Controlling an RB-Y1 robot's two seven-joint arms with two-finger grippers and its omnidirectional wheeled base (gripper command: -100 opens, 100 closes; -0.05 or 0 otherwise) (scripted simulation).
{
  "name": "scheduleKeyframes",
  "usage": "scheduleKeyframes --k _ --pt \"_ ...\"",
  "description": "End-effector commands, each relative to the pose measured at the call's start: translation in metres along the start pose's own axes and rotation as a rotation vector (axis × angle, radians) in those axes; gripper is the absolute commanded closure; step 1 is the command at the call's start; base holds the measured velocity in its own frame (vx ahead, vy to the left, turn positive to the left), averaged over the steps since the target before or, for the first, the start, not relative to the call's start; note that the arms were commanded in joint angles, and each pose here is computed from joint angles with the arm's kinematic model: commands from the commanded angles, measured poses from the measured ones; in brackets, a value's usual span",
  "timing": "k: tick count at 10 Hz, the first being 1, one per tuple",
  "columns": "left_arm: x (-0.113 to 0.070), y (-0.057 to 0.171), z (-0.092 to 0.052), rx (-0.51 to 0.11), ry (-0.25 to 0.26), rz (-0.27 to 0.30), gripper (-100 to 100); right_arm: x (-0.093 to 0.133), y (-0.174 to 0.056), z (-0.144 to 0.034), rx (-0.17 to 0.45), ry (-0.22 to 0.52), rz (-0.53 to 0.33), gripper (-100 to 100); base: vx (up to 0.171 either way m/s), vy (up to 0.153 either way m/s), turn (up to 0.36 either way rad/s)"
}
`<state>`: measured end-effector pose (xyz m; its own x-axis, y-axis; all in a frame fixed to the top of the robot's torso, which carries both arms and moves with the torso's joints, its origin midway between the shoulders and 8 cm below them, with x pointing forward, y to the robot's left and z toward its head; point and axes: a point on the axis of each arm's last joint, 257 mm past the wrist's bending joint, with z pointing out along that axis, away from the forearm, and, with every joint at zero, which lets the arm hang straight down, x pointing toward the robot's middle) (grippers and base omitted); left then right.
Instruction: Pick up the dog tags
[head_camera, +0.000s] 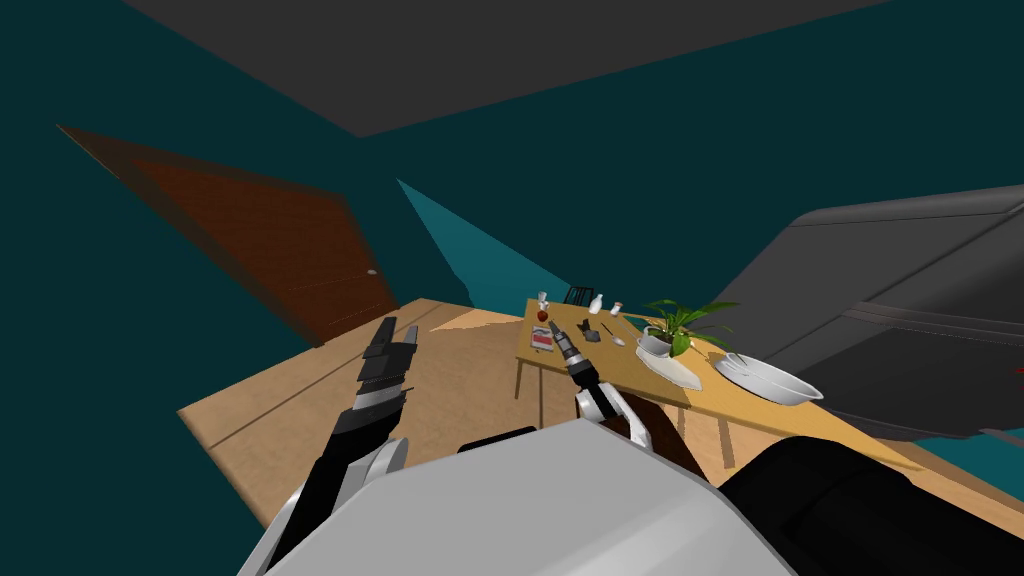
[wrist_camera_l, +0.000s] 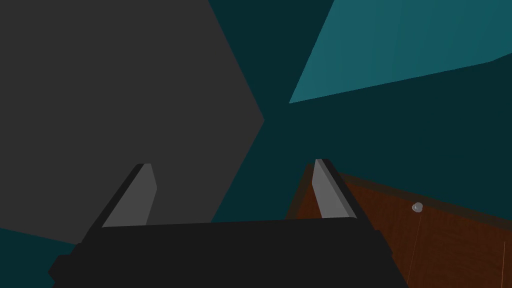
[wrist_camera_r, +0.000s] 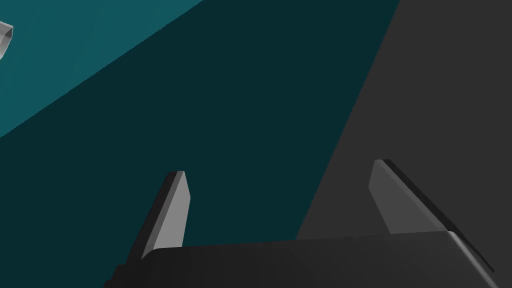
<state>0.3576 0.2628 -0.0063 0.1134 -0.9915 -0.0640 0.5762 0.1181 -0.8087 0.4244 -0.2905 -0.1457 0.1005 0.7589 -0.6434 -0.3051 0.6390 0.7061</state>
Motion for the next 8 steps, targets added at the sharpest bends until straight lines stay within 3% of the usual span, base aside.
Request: scheduleKeyframes --k 1,2,5,6,7,8 --pt "0.000 0.000 0.000 0.000 0.000 0.000 0 0.006 -0.015 -0.001 0.030 0.022 -0.042 -100 -0.077 0.053 0.031" --pt "0.000 0.000 0.000 0.000 0.000 0.000 0 0.011 -0.031 -0.003 0.057 0.051 -0.106 -100 -0.075 0.043 0.063" --pt "0.000 0.000 0.000 0.000 0.000 0.000 0 0.018 -0.050 -0.005 0.087 0.084 -0.170 -100 -0.048 0.038 0.042" --pt "0.000 0.000 0.000 0.000 0.000 0.000 0 0.022 -0.064 -0.005 0.105 0.113 -0.234 -100 -0.052 0.030 0.072" --pt "0.000 0.000 0.000 0.000 0.000 0.000 0 0.024 -0.068 -0.007 0.114 0.118 -0.233 -100 -0.041 0.023 0.032" --pt "0.000 0.000 0.000 0.000 0.000 0.000 0 0.028 -0.082 -0.008 0.132 0.150 -0.297 -100 -0.049 0.031 0.071"
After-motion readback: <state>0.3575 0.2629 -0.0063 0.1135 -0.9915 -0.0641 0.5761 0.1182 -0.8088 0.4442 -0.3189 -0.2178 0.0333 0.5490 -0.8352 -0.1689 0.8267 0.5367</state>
